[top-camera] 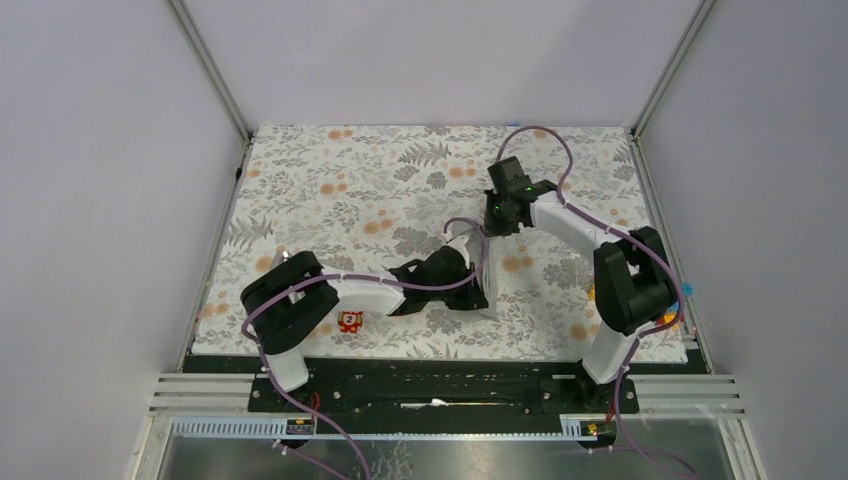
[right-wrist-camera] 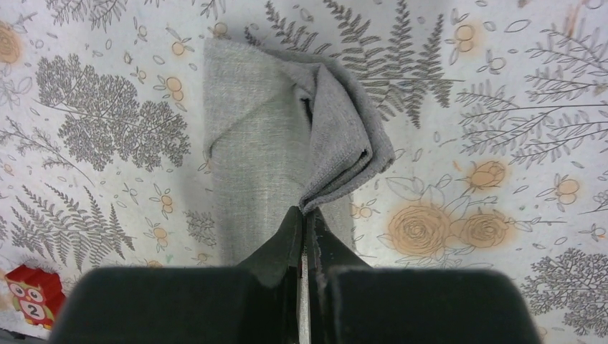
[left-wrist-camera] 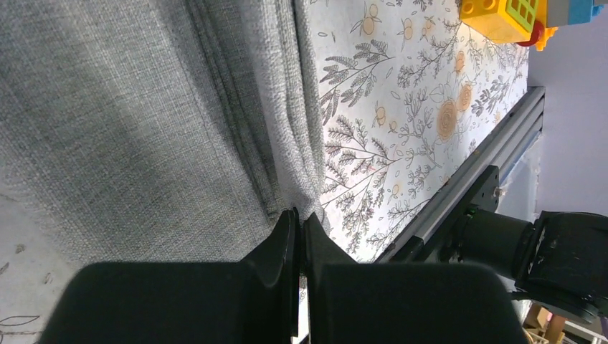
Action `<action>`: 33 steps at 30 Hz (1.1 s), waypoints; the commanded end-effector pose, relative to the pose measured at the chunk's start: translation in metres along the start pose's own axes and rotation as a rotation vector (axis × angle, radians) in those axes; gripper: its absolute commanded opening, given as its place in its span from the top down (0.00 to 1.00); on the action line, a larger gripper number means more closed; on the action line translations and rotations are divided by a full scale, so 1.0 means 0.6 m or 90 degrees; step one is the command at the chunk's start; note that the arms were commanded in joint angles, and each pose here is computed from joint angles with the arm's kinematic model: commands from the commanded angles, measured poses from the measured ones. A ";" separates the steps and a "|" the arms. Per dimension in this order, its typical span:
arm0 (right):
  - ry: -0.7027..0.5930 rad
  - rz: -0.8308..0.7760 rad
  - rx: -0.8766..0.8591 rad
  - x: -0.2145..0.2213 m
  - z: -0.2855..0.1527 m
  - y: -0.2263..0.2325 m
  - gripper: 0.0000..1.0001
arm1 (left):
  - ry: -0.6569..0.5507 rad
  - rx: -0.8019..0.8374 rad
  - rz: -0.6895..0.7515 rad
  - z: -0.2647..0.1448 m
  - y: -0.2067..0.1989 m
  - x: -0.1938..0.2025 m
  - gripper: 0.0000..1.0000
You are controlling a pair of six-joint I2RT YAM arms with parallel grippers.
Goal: Fold the napkin into a case and place the utensils inside
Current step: Fold the 2/3-rectangle-folded napkin at the center of the board.
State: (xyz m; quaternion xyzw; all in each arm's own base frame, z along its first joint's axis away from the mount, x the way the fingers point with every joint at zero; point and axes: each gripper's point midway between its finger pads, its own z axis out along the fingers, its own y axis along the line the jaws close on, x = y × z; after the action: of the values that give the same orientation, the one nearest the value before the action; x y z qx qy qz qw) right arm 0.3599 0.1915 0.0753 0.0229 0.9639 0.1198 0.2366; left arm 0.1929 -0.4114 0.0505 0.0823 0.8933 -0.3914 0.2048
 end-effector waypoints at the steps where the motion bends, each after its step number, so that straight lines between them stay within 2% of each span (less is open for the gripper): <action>1: -0.029 -0.014 0.044 -0.027 -0.006 0.027 1.00 | -0.002 0.083 -0.018 -0.022 -0.034 0.006 1.00; 14: -0.014 -0.053 0.083 -0.019 0.040 0.089 1.00 | 0.004 0.061 -0.055 -0.057 0.027 0.023 1.00; 23: 0.003 -0.049 0.069 -0.024 0.077 0.115 1.00 | 0.010 0.034 -0.063 -0.075 0.056 0.028 0.96; 30: 0.007 -0.030 0.055 -0.023 0.096 0.127 1.00 | 0.020 0.008 -0.057 -0.088 0.071 0.029 0.83; 33: 0.007 -0.028 0.054 -0.024 0.099 0.129 1.00 | 0.020 0.000 -0.046 -0.103 0.072 0.024 0.63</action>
State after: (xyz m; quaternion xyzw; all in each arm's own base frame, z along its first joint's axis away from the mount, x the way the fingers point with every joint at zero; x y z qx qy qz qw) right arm 0.3703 0.2609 0.0310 -0.0081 0.9819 0.0469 0.1831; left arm 0.1889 -0.3447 0.0419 0.0295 0.8983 -0.3942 0.1917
